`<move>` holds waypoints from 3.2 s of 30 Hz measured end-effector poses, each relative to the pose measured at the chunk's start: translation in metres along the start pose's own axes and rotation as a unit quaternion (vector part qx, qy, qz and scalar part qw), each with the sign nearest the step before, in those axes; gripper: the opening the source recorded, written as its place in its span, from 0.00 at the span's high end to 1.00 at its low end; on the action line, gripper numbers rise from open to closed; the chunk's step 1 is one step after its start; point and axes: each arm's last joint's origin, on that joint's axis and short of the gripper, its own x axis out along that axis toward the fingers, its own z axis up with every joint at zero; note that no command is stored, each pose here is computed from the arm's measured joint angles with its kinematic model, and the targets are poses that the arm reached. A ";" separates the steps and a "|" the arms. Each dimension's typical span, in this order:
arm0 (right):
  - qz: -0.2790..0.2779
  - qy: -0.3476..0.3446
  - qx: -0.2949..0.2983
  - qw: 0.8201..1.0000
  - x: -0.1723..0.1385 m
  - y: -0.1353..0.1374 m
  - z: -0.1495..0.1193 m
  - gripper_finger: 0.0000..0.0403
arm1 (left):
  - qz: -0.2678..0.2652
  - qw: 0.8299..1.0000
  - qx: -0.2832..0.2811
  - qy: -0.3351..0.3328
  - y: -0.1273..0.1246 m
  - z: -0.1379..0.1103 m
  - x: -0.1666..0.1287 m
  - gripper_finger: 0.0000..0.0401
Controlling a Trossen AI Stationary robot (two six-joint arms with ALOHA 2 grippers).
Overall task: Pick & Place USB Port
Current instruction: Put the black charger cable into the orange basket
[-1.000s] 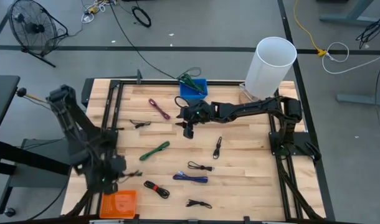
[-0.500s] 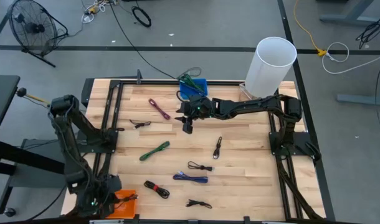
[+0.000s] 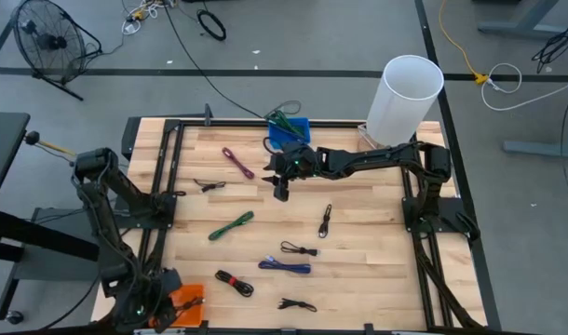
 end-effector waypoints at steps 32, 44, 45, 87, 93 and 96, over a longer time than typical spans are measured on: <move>0.002 0.020 0.003 1.000 0.000 0.000 -0.004 0.60 | 0.098 0.990 0.092 0.041 0.011 0.000 -0.009 0.98; 0.002 0.024 0.005 1.000 0.000 0.000 -0.005 0.60 | 0.079 0.994 0.081 0.004 0.015 -0.009 -0.013 0.98; 0.002 0.025 0.005 1.000 0.000 0.000 -0.005 0.60 | 0.079 0.994 0.076 0.003 0.015 -0.009 -0.013 0.98; 0.002 0.028 0.005 1.000 0.000 0.000 -0.005 0.60 | 0.121 0.971 0.169 -0.120 0.012 0.035 -0.017 0.77; 0.001 0.028 0.007 1.000 0.000 0.000 -0.005 0.60 | 0.242 0.927 0.184 -0.221 0.029 0.073 -0.037 0.77; 0.002 0.028 0.008 1.000 0.000 0.000 -0.005 0.60 | 0.320 0.899 0.149 -0.258 0.040 0.092 -0.049 0.77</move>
